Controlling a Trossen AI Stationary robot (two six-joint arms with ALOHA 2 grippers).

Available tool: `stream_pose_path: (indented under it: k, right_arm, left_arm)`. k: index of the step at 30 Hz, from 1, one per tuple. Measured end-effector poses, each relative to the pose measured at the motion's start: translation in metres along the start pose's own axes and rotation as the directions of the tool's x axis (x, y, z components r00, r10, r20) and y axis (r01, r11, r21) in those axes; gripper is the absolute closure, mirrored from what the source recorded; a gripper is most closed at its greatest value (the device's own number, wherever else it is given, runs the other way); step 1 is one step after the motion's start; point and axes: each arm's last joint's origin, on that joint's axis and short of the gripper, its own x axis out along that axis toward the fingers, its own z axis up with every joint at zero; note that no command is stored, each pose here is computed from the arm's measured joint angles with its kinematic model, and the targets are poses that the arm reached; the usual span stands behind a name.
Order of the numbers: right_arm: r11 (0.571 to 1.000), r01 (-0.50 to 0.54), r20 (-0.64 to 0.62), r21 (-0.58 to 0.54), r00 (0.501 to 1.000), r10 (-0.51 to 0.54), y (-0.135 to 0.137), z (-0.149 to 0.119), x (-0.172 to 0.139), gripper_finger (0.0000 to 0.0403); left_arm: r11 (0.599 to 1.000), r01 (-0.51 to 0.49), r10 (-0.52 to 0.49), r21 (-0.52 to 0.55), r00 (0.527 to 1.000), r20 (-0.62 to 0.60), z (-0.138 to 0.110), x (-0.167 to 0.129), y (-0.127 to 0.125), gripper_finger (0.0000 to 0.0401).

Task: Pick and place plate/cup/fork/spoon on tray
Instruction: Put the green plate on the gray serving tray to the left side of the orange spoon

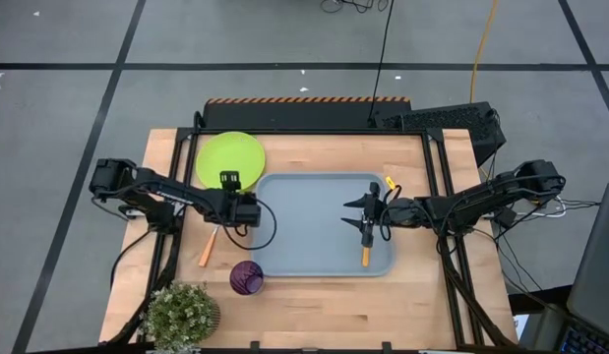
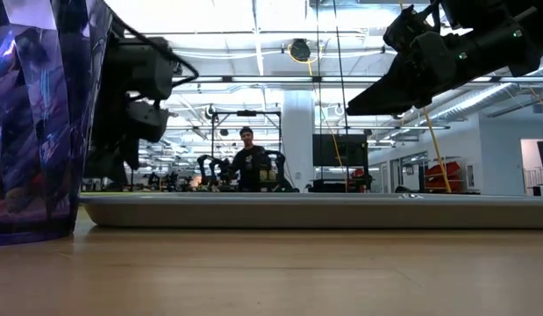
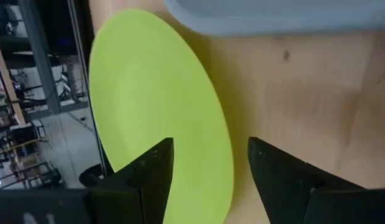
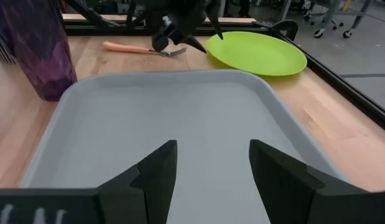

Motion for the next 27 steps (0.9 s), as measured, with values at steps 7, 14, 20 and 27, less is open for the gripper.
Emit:
stream_pose_path:
  k: [7,14,20,27]
  right_arm:
    - [1.0,0.012,-0.002,0.005,1.0,-0.012,-0.003,0.0,0.001,0.0209]
    - [1.0,0.012,-0.002,0.005,1.0,-0.012,-0.003,0.0,0.001,0.0209]
    - [1.0,0.012,-0.002,0.006,1.0,-0.012,-0.003,0.0,0.001,0.0209]
    - [1.0,0.012,-0.002,0.006,1.0,-0.012,-0.003,0.0,0.001,0.0209]
  left_arm:
    - [1.0,0.011,-0.011,-0.012,1.0,-0.009,-0.001,0.005,0.002,0.0192]
    - [0.996,0.074,-0.076,-0.052,0.996,-0.038,-0.002,0.012,0.009,0.0192]
    - [0.991,0.087,-0.092,-0.098,0.995,-0.043,-0.001,0.018,0.015,0.0192]
    - [0.987,0.115,-0.12,-0.115,0.992,-0.038,0.001,0.027,0.021,0.0192]
